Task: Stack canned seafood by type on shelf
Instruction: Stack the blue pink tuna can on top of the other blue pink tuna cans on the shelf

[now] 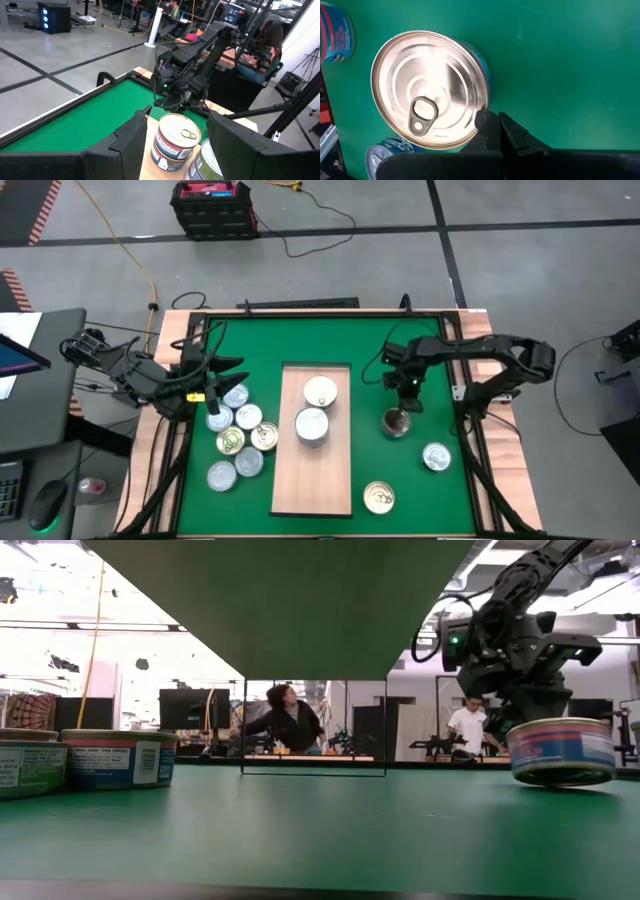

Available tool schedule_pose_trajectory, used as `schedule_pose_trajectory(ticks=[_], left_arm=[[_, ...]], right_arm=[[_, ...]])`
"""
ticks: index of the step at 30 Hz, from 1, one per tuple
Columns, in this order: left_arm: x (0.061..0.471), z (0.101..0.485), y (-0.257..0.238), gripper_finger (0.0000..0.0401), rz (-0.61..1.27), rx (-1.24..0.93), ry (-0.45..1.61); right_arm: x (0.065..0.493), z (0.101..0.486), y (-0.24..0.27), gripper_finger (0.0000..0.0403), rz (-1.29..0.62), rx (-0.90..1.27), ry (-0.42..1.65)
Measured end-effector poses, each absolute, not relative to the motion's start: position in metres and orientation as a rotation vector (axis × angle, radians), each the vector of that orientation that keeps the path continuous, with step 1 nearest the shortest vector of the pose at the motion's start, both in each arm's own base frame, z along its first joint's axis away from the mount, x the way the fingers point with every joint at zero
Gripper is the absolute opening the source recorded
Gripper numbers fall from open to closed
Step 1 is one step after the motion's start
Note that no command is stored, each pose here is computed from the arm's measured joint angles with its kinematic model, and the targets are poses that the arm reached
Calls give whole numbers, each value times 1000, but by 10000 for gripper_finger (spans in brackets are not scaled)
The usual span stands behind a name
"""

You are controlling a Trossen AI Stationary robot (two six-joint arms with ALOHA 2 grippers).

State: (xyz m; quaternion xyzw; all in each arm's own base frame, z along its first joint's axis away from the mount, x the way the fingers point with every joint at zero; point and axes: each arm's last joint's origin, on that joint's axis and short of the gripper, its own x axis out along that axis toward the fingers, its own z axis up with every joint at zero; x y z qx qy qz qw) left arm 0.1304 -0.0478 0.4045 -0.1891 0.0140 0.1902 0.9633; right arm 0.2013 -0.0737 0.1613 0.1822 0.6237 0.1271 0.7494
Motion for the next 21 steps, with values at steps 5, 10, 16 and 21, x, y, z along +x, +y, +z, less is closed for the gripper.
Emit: schedule_pose_trajectory(ticks=[5,10,16,21], left_arm=[[130,405,-47,199,416,-381,19],[130,405,-46,199,435,-374,15],[130,405,-46,199,436,-374,14],[130,405,-46,199,437,-379,13]], right_arm=[[199,164,-77,9,267,394,1356],[203,175,-81,9,240,354,1321],[201,181,-90,41,143,453,1330],[196,182,-92,138,136,483,1359]])
